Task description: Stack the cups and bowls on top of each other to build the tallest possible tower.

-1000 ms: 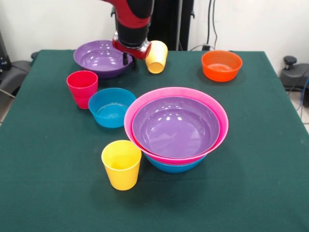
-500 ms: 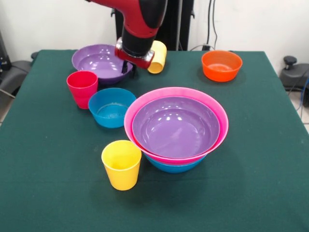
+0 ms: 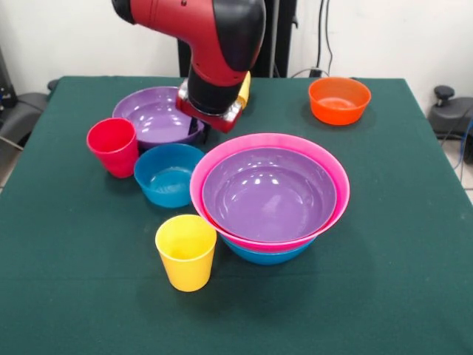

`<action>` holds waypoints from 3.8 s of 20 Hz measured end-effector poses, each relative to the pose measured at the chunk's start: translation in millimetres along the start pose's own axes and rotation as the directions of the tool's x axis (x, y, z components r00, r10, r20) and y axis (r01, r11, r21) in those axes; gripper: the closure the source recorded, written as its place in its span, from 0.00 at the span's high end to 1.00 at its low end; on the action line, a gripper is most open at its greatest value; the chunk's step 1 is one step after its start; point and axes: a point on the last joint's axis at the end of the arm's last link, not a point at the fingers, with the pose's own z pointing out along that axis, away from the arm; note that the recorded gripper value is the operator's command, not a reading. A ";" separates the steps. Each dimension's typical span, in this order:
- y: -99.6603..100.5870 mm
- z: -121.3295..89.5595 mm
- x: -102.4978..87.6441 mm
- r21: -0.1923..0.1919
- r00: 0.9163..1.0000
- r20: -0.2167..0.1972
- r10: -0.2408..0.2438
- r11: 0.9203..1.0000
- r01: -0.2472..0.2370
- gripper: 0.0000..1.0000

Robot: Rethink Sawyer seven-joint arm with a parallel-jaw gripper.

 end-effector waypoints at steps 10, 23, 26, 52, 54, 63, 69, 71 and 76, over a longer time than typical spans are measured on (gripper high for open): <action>6.6 -36.2 -27.0 -0.048 0.997 0.046 0.064 0.997 -0.061 0.00; 1.6 -124.0 -33.5 -0.155 0.985 0.092 0.143 0.980 -0.128 0.00; -6.4 -144.6 -24.1 -0.167 0.986 0.059 0.158 0.975 -0.147 0.00; 38.3 -244.9 -70.9 -0.218 0.991 0.065 0.119 0.971 -0.102 0.00; 47.5 -246.2 -83.4 -0.228 0.990 0.078 0.120 0.969 -0.099 0.00; 99.8 -233.1 -128.9 -0.256 0.980 0.108 0.170 0.957 -0.138 0.00; 142.9 -227.1 -140.5 -0.266 0.963 0.101 0.249 0.940 -0.215 0.00; 153.1 -225.7 -140.8 -0.265 0.960 0.094 0.265 0.936 -0.233 0.00; 192.4 -214.7 -138.2 -0.247 0.951 0.060 0.304 0.927 -0.281 1.00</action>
